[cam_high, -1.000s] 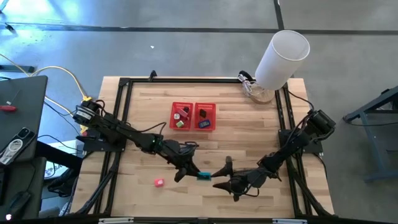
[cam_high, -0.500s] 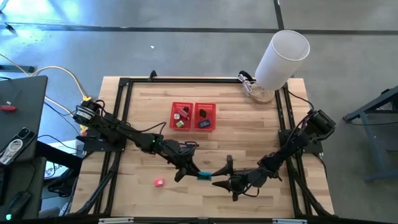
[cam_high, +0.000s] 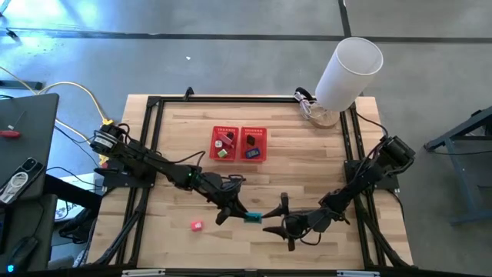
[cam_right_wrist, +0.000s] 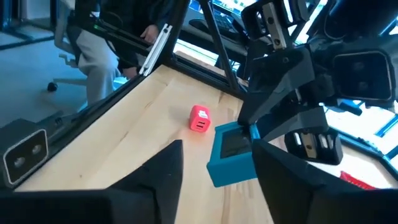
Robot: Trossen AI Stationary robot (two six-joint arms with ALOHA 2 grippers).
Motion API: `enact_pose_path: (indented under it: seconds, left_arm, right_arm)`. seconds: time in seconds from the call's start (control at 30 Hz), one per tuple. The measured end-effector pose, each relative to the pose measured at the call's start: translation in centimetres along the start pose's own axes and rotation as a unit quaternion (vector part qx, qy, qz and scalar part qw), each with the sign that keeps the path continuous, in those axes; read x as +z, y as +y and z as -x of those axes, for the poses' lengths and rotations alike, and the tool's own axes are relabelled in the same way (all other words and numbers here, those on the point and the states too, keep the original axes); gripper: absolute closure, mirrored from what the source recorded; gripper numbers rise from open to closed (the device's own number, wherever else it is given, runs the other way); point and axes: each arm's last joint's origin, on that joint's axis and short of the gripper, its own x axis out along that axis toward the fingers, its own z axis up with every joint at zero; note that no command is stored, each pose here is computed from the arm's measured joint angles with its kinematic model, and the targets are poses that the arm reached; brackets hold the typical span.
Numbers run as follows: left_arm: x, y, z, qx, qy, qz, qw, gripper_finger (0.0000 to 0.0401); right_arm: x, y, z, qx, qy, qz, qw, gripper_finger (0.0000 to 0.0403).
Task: Pick & Place Office items
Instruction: Put the light blue digital clock into the right red bin
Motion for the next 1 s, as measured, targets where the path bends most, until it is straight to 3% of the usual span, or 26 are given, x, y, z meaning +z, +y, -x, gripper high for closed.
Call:
enact_pose_path:
  seconds: [0.3, 0.43, 0.7, 1.0]
  left_arm:
    - [0.0, 0.0, 0.0, 0.000, 0.000, 0.000, 1.000, 0.0342]
    - [0.0, 0.0, 0.0, 0.000, 0.000, 0.000, 1.000, 0.0341]
    - [0.2, -0.1, 0.0, -0.002, -0.016, 0.007, 1.000, 0.0341]
    - [0.4, -0.1, 0.0, 0.007, -0.033, 0.019, 0.999, 0.0341]
  right_arm:
    - [-0.1, 0.2, 0.1, 0.004, 0.004, -0.002, 1.000, 0.0102]
    - [-0.1, 0.2, 0.1, 0.004, 0.004, -0.021, 1.000, 0.0066]
    - [-0.2, -0.9, -0.5, -0.015, 0.005, 0.019, 1.000, 0.0051]
    - [-0.7, -2.5, -1.4, -0.038, 0.013, 0.000, 0.999, 0.0050]
